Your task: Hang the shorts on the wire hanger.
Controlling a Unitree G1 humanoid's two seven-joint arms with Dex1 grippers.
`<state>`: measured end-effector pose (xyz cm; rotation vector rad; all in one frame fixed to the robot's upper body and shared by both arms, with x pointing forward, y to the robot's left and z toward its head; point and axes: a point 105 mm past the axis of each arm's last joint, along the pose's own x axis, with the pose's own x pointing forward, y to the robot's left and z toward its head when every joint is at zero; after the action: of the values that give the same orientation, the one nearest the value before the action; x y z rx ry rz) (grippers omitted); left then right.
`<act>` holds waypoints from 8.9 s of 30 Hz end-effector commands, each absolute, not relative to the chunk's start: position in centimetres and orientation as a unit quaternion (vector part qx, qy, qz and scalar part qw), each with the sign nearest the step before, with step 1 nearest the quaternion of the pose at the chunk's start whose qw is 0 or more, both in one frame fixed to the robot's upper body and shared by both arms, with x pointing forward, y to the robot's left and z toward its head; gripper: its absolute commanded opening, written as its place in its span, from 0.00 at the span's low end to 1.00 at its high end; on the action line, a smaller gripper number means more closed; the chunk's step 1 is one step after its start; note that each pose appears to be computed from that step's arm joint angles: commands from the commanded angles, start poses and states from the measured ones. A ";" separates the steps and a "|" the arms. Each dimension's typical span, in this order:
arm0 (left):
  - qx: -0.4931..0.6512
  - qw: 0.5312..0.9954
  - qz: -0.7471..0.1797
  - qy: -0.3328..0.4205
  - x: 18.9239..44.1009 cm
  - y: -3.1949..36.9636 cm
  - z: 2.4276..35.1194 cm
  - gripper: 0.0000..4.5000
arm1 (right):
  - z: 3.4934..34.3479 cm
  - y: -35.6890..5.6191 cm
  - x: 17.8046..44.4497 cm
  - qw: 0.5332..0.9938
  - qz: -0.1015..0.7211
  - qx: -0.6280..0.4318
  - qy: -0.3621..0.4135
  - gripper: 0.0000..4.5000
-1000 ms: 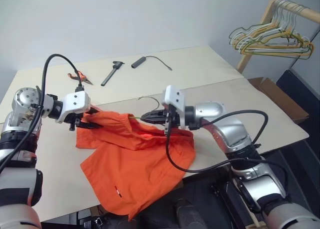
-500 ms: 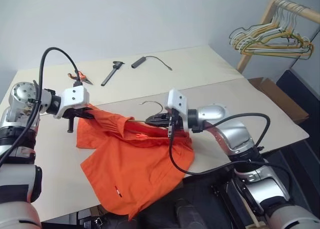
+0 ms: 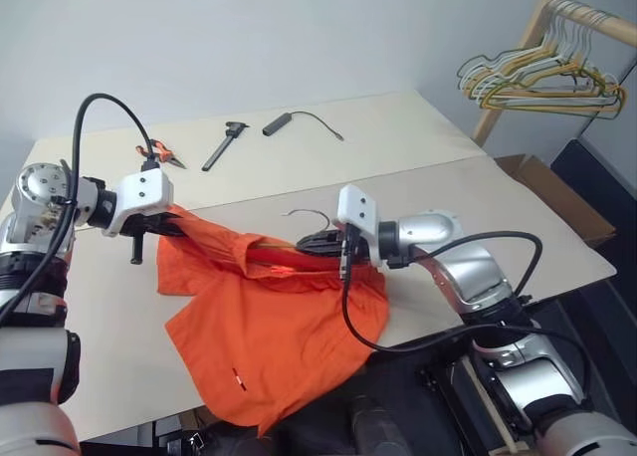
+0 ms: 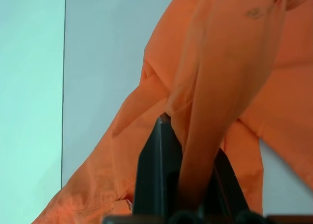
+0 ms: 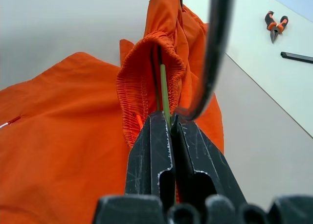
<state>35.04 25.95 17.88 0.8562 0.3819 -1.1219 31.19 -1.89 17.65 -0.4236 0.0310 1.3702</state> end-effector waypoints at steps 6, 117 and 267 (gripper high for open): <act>0.395 0.775 -0.469 0.154 36.0 26.2 18.3 0.00 | 20.7 -2.5 28.9 0.728 0.664 -0.168 0.001 0.00; 0.316 0.743 -0.584 0.086 36.3 19.0 17.7 0.00 | 27.9 -11.1 31.9 0.812 0.519 -0.256 0.077 0.99; -0.037 0.810 -0.551 -0.199 28.9 5.2 31.8 0.99 | 25.0 -43.2 31.8 0.896 -0.342 0.204 0.198 0.01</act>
<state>29.70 5.15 31.08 -0.0951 -0.3888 -1.1665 31.83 -43.01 23.76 0.4368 0.4724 -0.7096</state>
